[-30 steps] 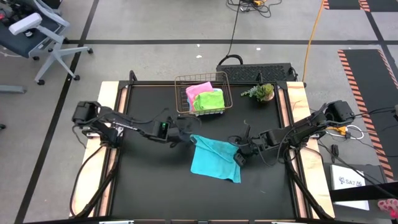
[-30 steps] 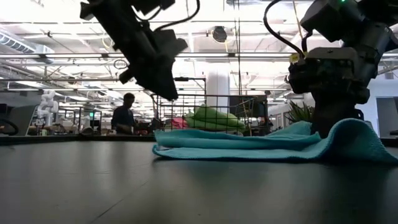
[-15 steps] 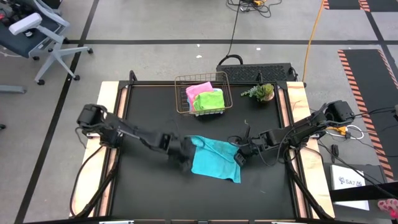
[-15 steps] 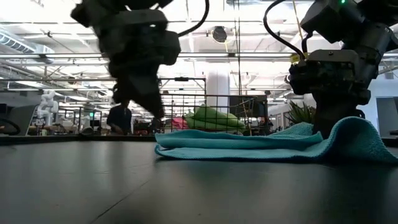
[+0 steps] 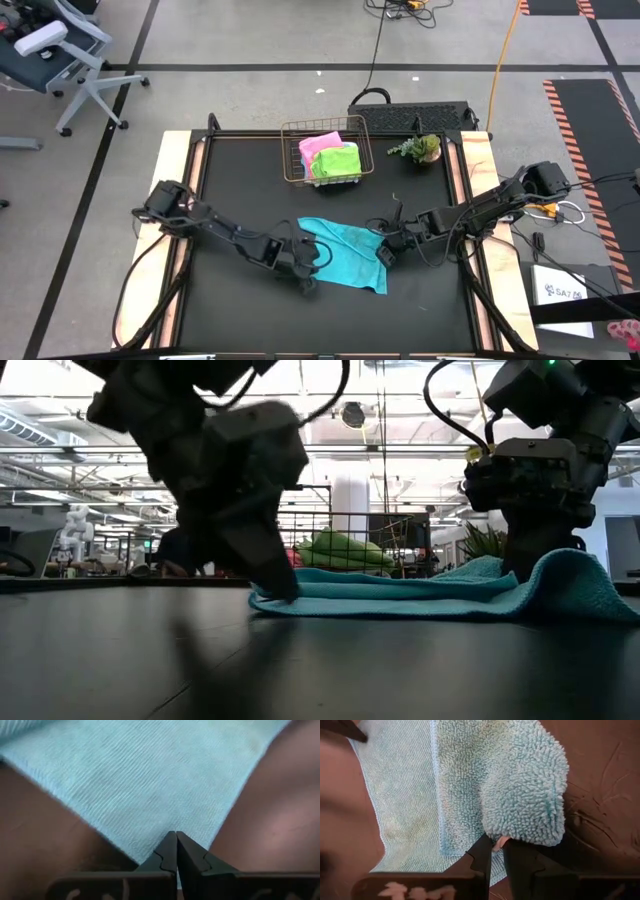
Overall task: Fold microfiber towels
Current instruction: Fold the blue microfiber cloth
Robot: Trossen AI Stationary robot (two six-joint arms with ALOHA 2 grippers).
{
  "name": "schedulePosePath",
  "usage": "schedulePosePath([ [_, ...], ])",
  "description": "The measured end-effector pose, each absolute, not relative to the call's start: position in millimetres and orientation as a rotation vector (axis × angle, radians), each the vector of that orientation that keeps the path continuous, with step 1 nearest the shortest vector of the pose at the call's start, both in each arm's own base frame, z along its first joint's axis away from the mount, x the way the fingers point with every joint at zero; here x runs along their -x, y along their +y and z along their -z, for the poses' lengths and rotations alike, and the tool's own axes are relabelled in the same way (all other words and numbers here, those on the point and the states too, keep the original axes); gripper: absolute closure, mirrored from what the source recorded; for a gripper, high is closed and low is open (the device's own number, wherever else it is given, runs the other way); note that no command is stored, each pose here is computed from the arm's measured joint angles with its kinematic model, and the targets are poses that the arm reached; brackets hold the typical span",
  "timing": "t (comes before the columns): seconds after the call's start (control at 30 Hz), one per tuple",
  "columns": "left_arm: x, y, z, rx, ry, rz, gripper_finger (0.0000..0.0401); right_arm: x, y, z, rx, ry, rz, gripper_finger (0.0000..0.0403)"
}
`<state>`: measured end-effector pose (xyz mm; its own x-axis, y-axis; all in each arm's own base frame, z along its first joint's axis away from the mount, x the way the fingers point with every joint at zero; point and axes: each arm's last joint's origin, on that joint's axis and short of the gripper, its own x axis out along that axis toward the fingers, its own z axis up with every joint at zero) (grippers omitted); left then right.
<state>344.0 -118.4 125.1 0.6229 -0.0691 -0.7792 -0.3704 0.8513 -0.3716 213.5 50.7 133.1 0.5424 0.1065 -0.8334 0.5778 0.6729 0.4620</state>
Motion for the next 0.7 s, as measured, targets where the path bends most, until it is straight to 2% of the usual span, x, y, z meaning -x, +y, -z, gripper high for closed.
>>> schedulePosePath([
  [0.23,-345,-123,-107,0.601,0.966,-0.183,0.0397,-214,52,-133,-0.802,0.991,0.286,0.0362],
  [0.57,-343,-127,-109,0.616,0.965,-0.178,0.0396,-209,51,-147,-0.808,1.026,0.112,0.0362],
  [0.7,-342,-127,-108,0.617,0.969,-0.177,0.0398,-201,49,-154,-0.807,1.034,0.112,0.0362],
])
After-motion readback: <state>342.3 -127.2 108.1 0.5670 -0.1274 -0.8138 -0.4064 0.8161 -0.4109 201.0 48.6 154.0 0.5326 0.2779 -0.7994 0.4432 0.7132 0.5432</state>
